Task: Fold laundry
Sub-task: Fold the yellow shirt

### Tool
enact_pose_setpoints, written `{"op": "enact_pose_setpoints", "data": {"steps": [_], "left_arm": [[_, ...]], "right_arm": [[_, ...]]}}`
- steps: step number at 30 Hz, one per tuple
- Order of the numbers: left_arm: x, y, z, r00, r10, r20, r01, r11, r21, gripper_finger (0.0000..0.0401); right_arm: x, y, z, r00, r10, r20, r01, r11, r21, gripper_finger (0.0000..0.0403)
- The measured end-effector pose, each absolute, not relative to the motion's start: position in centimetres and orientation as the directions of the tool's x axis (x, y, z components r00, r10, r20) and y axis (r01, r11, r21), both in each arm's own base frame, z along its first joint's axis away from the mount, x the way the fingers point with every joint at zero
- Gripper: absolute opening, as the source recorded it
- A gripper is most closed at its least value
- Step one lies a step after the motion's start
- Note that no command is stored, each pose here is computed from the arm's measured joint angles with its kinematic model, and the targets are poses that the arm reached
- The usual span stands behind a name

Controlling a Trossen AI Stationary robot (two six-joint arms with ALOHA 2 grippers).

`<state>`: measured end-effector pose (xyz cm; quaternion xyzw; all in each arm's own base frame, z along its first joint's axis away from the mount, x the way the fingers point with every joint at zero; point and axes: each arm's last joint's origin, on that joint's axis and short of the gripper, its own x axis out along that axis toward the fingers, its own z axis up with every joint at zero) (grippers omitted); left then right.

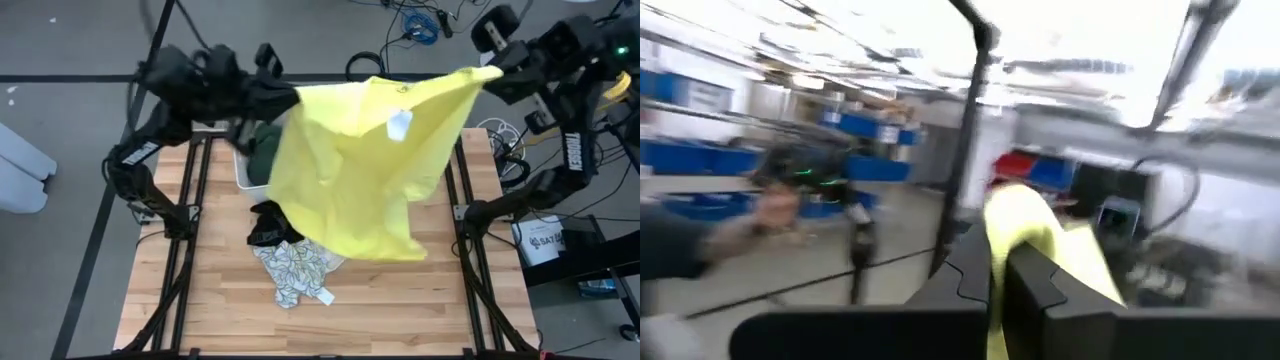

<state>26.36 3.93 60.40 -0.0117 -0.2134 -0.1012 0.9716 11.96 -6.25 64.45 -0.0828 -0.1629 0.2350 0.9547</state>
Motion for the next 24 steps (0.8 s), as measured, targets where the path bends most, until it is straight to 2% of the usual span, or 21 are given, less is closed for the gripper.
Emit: {"op": "enact_pose_setpoints", "data": {"steps": [3,6,8,12,15,20,24], "left_arm": [[25.2,3.0,61.5,0.839,-0.323,0.438,0.328,0.942,0.065,0.0002],[24.9,1.6,61.6,0.778,-0.476,0.41,0.49,0.868,0.08,0.0002],[25.0,0.4,61.3,0.745,-0.556,0.368,0.579,0.813,0.059,0.0002],[26.1,-2.2,59.5,0.737,-0.638,0.224,0.654,0.757,0.004,0.0007],[26.6,-4.1,58.0,0.722,-0.684,0.103,0.691,0.722,-0.042,0.0009],[28.0,-8.7,55.4,0.719,-0.693,-0.046,0.69,0.72,-0.071,0.001],[30.8,-13.4,52.2,0.699,-0.703,-0.135,0.696,0.711,-0.1,0.0011]], "right_arm": [[11.8,-6.8,64.3,0.812,0.542,0.216,-0.522,0.84,-0.145,0.0],[11.5,-6.7,63.6,0.776,0.619,0.117,-0.625,0.78,0.017,0.0],[10.8,-5.7,63.0,0.757,0.648,0.082,-0.653,0.748,0.115,0.0],[8.3,-2.9,61.2,0.723,0.69,0.035,-0.682,0.704,0.199,0.0],[5.5,-0.6,59.4,0.77,0.638,0.003,-0.62,0.747,0.238,0.0],[-0.6,3.6,55.4,0.877,0.458,-0.143,-0.412,0.872,0.266,0.0],[-3.8,6.9,54.0,0.913,0.404,-0.056,-0.384,0.899,0.21,0.0]]}}
